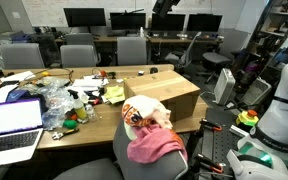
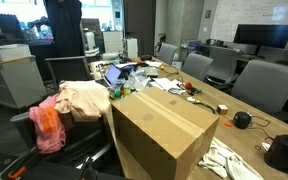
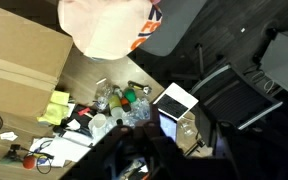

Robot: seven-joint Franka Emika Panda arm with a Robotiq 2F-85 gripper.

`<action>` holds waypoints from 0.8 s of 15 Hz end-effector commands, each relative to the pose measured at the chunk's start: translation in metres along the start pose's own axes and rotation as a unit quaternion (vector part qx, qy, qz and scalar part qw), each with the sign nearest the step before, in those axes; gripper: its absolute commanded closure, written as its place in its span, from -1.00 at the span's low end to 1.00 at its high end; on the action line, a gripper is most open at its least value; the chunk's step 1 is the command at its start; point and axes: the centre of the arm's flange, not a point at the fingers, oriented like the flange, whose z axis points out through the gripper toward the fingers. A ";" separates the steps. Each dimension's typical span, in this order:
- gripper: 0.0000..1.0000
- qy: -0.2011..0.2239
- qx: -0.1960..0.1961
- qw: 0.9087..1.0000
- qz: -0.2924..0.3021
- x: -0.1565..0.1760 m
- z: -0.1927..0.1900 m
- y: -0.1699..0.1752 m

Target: Pick up the clothes on top of the box and put them on the head rest of the chair

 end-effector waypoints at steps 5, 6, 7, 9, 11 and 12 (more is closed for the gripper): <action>-1.00 -0.016 -0.017 0.999 0.029 0.003 -0.006 0.028; -1.00 -0.032 -0.024 0.998 0.047 0.002 -0.005 0.038; -1.00 -0.041 -0.032 0.997 0.061 0.001 -0.003 0.047; -1.00 -0.067 -0.060 0.991 0.101 -0.003 0.001 0.068; -1.00 -0.094 -0.083 0.981 0.145 -0.009 0.007 0.091; -1.00 -0.103 -0.094 0.976 0.166 -0.012 0.011 0.102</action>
